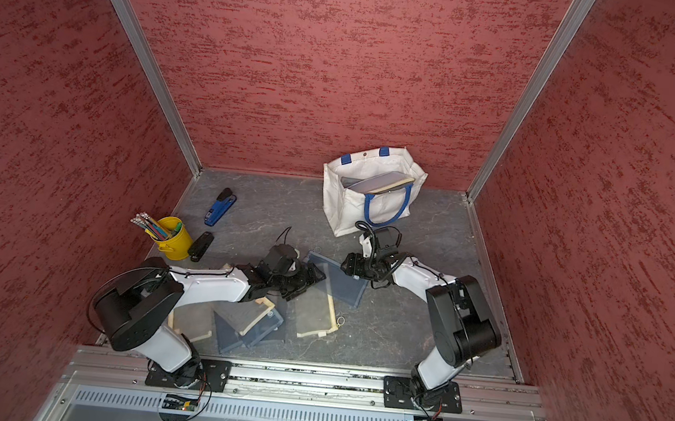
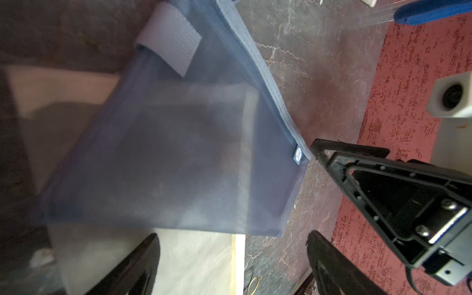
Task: Put the pencil pouch into the canvas bag
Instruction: Pick up the pencil pouch.
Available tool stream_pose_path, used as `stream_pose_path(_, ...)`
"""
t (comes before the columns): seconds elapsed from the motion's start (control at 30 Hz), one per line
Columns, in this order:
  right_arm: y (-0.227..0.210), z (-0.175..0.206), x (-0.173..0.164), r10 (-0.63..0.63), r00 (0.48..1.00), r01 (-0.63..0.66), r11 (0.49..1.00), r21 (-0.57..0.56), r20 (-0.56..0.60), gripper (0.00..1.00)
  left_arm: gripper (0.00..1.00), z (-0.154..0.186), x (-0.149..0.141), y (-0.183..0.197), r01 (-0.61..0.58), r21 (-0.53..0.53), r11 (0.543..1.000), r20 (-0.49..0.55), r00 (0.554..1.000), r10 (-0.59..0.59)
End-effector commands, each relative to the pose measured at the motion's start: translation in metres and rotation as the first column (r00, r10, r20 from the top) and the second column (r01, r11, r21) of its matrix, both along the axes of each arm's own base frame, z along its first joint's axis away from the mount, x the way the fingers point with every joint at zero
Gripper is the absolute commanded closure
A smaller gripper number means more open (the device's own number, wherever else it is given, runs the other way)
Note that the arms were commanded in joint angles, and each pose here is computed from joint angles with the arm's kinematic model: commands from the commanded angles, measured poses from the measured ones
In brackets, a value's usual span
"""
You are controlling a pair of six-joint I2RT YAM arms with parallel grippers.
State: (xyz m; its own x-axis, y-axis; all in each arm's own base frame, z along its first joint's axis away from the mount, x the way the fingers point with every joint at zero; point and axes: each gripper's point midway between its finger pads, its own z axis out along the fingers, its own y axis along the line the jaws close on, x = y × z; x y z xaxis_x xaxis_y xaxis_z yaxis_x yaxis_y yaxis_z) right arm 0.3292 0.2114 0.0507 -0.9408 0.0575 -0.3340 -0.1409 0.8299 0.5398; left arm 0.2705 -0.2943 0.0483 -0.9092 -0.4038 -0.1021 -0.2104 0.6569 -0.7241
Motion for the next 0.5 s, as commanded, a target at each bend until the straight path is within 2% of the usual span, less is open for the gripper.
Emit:
stream_pose_path(0.0, 0.013, 0.003, 0.007, 0.055, 0.997, -0.057, 0.997, 0.044, 0.046, 0.25, 0.12, -0.002, 0.008, -0.008, -0.016, -0.053, 0.998, 0.008, 1.0, 0.017)
stream_pose_path(0.27, 0.018, -0.022, -0.029, 0.06, 0.997, -0.054, 0.992, 0.118, -0.043, 0.29, 0.3, -0.004, 0.024, -0.013, -0.029, -0.086, 0.996, 0.05, 0.998, 0.034)
stream_pose_path(0.4, 0.025, -0.02, -0.052, 0.067, 0.996, -0.056, 0.986, 0.158, -0.066, 0.33, 0.48, 0.001, 0.028, -0.012, -0.025, -0.088, 0.996, 0.076, 0.997, 0.032)
stream_pose_path(0.47, 0.03, -0.013, -0.061, 0.08, 0.995, -0.068, 0.981, 0.179, -0.058, 0.33, 0.63, 0.004, 0.03, -0.01, -0.027, -0.087, 0.996, 0.092, 0.995, 0.035)
